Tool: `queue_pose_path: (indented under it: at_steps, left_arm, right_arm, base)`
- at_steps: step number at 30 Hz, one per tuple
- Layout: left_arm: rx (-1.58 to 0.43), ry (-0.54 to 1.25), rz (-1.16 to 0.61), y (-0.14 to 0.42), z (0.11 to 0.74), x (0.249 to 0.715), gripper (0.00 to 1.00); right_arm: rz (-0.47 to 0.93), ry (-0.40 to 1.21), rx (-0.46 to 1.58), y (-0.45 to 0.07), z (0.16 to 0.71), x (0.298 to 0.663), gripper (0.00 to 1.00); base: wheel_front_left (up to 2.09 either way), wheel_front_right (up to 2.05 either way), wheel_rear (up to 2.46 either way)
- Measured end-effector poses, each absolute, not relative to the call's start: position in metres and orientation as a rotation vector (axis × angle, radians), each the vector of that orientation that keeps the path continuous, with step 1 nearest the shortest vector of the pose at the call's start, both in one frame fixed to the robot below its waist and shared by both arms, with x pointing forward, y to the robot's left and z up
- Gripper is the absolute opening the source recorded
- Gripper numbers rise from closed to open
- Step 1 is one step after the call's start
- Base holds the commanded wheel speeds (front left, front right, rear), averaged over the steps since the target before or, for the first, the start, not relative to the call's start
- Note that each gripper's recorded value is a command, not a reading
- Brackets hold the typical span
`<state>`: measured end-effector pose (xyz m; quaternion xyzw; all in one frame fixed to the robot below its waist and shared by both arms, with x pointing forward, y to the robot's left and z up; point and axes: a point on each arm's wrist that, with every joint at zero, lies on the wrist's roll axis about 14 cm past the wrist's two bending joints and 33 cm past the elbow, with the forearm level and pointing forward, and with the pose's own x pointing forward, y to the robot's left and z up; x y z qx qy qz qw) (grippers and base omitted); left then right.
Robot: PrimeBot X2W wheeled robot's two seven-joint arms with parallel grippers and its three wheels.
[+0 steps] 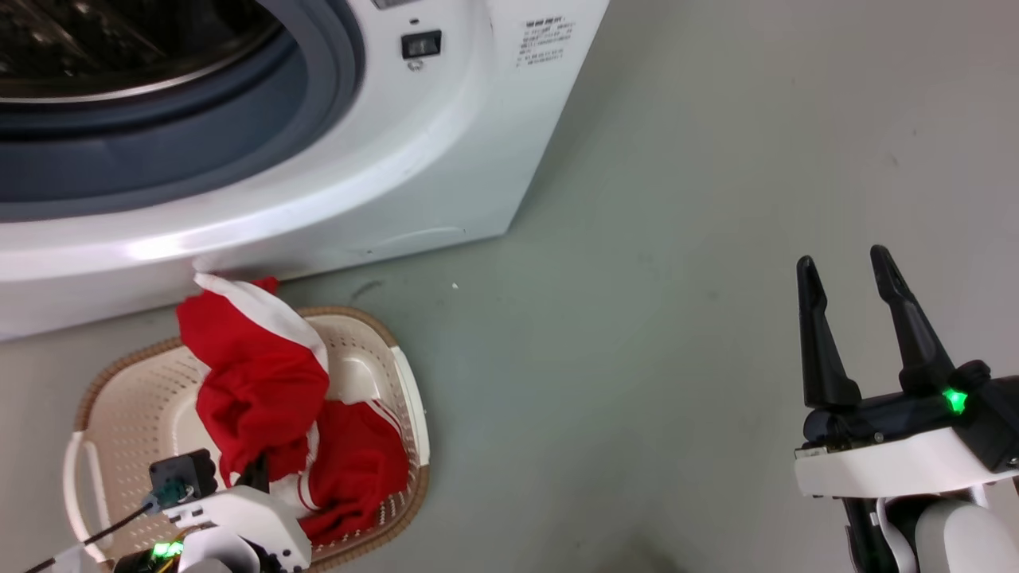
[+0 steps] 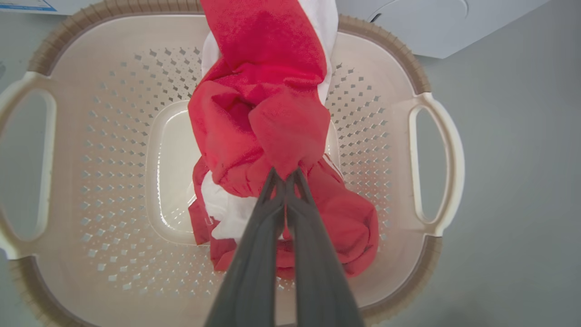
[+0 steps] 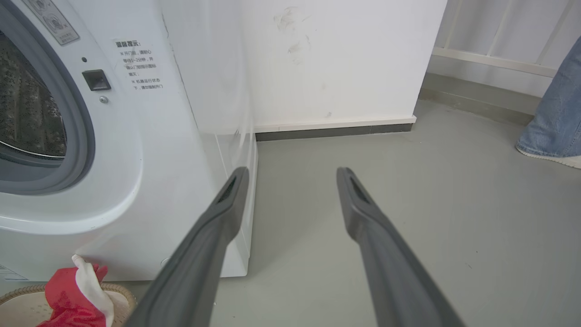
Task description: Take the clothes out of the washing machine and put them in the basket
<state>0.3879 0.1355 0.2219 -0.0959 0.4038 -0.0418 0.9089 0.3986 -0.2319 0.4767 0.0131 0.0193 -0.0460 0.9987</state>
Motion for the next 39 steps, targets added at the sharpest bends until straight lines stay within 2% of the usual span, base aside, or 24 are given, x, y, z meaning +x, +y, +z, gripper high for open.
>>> queue_pose_path:
  at_steps: [14,15,16,17,18,24,32,39]
  left_arm:
    - [-0.196,1.056,-0.032,0.142,0.141,0.388,0.0]
    - [-0.197,1.074,-0.028,0.141,0.136,0.386,0.07]
    - [-0.196,1.091,-0.031,0.14,0.132,0.384,0.39]
    - [-0.2,1.102,-0.031,0.138,0.129,0.383,0.88]
    - [-0.205,1.111,-0.027,0.137,0.127,0.382,1.0]
    - [-0.209,1.122,-0.013,0.138,0.125,0.381,1.0]
    - [-0.235,1.051,-0.002,0.138,0.16,0.383,1.0]
    - [-0.251,0.846,-0.008,0.145,0.225,0.401,1.0]
  right_arm:
    - [-0.108,0.123,0.008,-0.239,0.432,0.418,1.0]
    - [-0.107,0.126,0.005,-0.24,0.43,0.419,1.0]
    - [-0.108,0.129,0.003,-0.24,0.429,0.42,1.0]
    - [-0.109,0.133,0.001,-0.24,0.427,0.42,1.0]
    - [-0.111,0.137,-0.001,-0.241,0.425,0.42,1.0]
    - [-0.113,0.143,-0.001,-0.242,0.422,0.42,1.0]
    - [-0.096,0.078,0.012,-0.236,0.446,0.418,1.0]
    - [-0.065,0.015,0.027,-0.225,0.48,0.406,1.0]
  base:
    - [0.0,0.0,0.0]
    - [0.0,0.0,0.0]
    - [0.0,0.0,0.0]
    - [0.0,0.0,0.0]
    - [0.0,0.0,0.0]
    - [0.0,0.0,0.0]
    - [0.0,0.0,0.0]
    - [0.0,0.0,0.0]
